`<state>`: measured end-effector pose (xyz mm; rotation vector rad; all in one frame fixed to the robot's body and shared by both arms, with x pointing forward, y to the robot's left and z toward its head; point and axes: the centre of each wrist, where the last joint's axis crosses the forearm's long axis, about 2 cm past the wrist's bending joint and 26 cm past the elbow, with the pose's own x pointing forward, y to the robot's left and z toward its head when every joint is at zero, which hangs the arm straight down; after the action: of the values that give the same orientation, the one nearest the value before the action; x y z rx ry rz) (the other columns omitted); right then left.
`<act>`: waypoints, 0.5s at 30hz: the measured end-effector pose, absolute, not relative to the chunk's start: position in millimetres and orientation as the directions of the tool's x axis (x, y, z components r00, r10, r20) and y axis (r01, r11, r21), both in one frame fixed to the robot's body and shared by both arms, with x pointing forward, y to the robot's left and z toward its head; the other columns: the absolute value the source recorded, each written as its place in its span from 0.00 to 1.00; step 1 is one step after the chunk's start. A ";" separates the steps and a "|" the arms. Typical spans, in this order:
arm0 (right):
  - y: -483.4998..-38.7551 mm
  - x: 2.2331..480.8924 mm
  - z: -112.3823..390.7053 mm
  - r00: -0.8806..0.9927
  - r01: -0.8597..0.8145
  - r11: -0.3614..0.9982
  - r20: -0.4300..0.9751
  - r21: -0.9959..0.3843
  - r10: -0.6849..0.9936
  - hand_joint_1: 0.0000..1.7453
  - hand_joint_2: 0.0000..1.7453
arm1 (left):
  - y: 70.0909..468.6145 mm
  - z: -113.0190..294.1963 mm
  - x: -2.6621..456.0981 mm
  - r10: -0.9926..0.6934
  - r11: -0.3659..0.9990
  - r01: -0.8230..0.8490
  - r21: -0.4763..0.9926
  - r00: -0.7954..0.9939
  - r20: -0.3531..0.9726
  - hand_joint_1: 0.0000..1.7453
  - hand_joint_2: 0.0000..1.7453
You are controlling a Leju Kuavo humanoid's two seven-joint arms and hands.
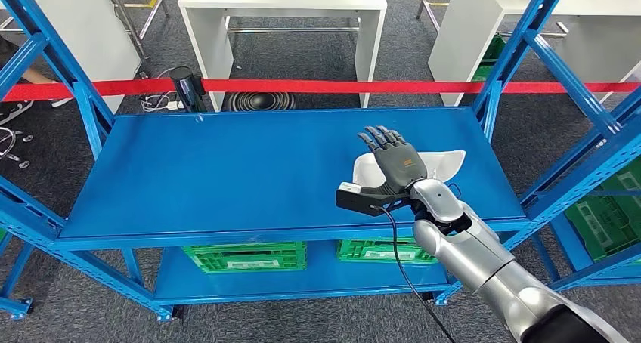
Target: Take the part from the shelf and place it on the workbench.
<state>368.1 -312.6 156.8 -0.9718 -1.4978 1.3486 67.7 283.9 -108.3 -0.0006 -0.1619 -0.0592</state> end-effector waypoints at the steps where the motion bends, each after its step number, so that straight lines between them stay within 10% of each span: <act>1: -312.3 367.9 155.5 -0.315 -0.013 0.110 0.109 -0.994 0.943 0.00 1.00 | 283.7 -108.3 67.8 -0.059 0.998 0.059 0.004 0.985 0.161 0.00 0.00; 15: -308.3 365.9 137.3 -0.295 -0.096 0.118 0.142 -0.988 0.945 0.00 1.00 | 283.8 -108.3 68.0 -0.059 0.998 0.059 0.004 0.985 0.161 0.00 0.00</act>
<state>365.9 -308.3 137.3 -0.8934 -1.4281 1.3612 68.0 283.8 -108.3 -0.0006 -0.1620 -0.0595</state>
